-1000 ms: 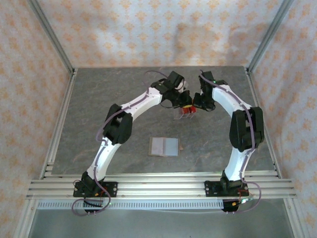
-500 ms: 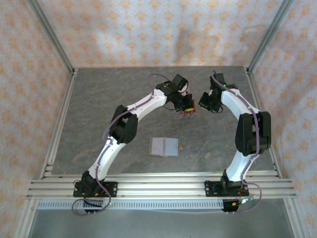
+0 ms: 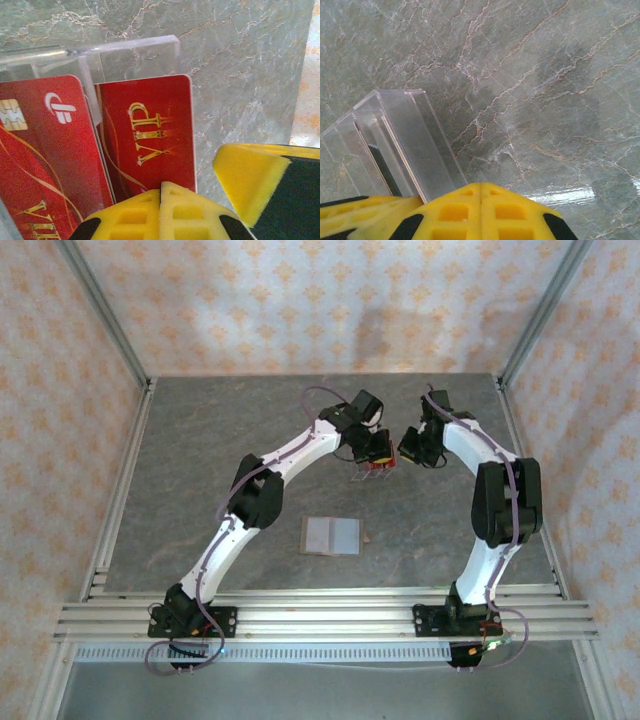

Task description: Put the credit cards into the card holder

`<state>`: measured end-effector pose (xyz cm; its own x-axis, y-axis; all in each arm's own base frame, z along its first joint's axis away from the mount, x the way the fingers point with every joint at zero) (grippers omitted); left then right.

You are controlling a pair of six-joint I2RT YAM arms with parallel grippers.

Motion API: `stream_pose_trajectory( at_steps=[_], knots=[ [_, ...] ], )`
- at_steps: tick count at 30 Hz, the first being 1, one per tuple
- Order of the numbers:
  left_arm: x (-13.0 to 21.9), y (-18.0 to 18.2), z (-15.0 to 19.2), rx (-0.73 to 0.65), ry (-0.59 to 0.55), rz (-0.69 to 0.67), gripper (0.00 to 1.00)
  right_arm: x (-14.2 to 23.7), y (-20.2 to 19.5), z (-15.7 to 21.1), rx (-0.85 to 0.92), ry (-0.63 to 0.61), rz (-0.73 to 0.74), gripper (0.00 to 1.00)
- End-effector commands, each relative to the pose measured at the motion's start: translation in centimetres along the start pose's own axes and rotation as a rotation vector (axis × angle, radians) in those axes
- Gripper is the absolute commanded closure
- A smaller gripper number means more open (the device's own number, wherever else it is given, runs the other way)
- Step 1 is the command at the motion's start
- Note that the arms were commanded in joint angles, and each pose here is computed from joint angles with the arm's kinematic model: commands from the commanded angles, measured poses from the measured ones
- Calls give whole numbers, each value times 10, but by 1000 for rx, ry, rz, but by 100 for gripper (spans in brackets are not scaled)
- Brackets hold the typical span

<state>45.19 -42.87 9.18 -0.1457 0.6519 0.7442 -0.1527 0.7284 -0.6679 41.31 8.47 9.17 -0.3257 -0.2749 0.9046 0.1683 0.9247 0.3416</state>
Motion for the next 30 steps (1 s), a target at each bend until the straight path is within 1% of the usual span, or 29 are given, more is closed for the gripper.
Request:
stream_pose_trajectory(
  at_steps=[1, 10, 19, 30],
  knots=[
    [3, 5, -4, -33, -30, -52, 100, -13, 0, 5, -22, 25, -15, 99],
    [-10, 9, 1, -52, -19, -72, 100, -18, 2, 8, -36, 43, -43, 99],
    [-17, 9, 5, -56, -11, -74, 100, -24, 13, 11, -57, 60, -120, 99],
    [-4, 20, 7, -57, -29, -135, 100, -33, 29, 26, -69, 91, -199, 99]
  ],
)
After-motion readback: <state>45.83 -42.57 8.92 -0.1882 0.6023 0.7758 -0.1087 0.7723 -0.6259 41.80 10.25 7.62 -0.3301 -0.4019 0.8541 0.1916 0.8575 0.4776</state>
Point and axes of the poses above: each hand's point on the last joint's axis, 136 mm out from that joint toward the fingers, its own x axis back along the fingers, its own y axis along the line the jaws close on, z = x × y, the point moved 1 cm from there along x, back along the fingers, and after that the axes turned 11 degrees about x, right-handed, at the moved point
